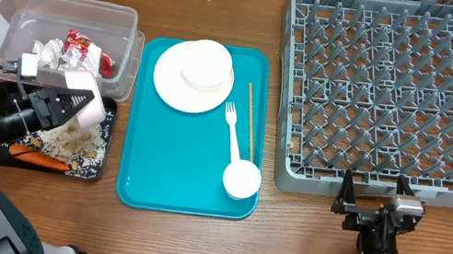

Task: Sort waste into correct bins and load items into the dishwasher
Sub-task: 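Tilt the bowl with left gripper to dump rice onto the black tray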

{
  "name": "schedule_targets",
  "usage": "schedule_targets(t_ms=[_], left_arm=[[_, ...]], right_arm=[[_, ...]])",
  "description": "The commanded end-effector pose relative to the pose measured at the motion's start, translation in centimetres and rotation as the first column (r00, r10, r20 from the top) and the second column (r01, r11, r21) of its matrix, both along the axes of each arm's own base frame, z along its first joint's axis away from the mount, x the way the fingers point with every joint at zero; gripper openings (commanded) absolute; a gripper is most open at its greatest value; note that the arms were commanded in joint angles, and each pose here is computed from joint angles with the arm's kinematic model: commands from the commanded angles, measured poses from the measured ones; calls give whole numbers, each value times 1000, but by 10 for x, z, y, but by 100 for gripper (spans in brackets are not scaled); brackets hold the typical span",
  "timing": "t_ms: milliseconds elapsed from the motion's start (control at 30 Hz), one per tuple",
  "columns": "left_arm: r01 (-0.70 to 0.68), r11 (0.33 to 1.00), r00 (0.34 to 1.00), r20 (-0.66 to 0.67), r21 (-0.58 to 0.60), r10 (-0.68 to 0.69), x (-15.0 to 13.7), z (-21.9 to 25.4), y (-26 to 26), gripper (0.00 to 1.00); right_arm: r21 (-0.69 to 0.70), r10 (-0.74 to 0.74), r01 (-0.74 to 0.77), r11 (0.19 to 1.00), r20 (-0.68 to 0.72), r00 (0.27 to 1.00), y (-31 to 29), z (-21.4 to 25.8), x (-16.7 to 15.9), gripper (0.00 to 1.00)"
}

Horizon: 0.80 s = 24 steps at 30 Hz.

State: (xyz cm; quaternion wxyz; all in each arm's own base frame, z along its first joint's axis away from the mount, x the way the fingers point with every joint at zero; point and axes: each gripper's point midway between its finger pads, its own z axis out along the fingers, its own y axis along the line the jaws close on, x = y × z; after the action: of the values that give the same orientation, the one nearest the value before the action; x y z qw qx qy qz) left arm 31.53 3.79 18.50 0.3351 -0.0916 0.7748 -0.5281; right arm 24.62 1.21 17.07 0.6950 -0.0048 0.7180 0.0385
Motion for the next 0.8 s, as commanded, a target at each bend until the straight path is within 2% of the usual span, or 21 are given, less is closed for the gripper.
schedule_targets(t_ms=[0, 100, 233, 333, 433, 567, 633, 700, 733, 767], left_arm=[[-15, 1000, 1000, 11, -26, 15, -1, 10, 0, 4], [-23, 1000, 1000, -10, -1, 23, -2, 5, 3, 4], [-32, 999, 999, -36, -33, 30, -5, 6, 3, 4], [-36, 999, 999, -37, 10, 36, -3, 1, 7, 4], [-52, 997, 993, -111, -58, 46, -7, 2, 3, 4], [-72, 997, 991, -106, 39, 76, -2, -10, 16, 4], [-102, 995, 983, -155, 18, 104, -3, -12, 21, 4], [-111, 994, 982, -156, 10, 111, -4, -11, 23, 11], [-113, 993, 981, -155, 11, 114, -4, -11, 24, 21], [-116, 993, 981, -153, 11, 116, -4, -11, 25, 18]], right_arm=[[-1, -3, 3, 1000, 9, 1000, -1, -1, 0, 100], [-1, -3, 3, 1000, 9, 1000, -1, -1, 0, 100], [-1, -3, 3, 1000, 9, 1000, -1, -1, 0, 100], [-1, -3, 3, 1000, 8, 1000, -1, -1, 0, 100], [-1, -3, 3, 1000, 9, 1000, -1, -1, 0, 100], [0, -3, 3, 1000, 9, 1000, -1, -1, 0, 100], [-1, -3, 3, 1000, 9, 1000, -1, -1, 0, 100], [0, -3, 3, 1000, 9, 1000, -1, -1, 0, 100], [-1, -3, 3, 1000, 9, 1000, -1, -1, 0, 100], [0, -3, 3, 1000, 9, 1000, -1, -1, 0, 100]])
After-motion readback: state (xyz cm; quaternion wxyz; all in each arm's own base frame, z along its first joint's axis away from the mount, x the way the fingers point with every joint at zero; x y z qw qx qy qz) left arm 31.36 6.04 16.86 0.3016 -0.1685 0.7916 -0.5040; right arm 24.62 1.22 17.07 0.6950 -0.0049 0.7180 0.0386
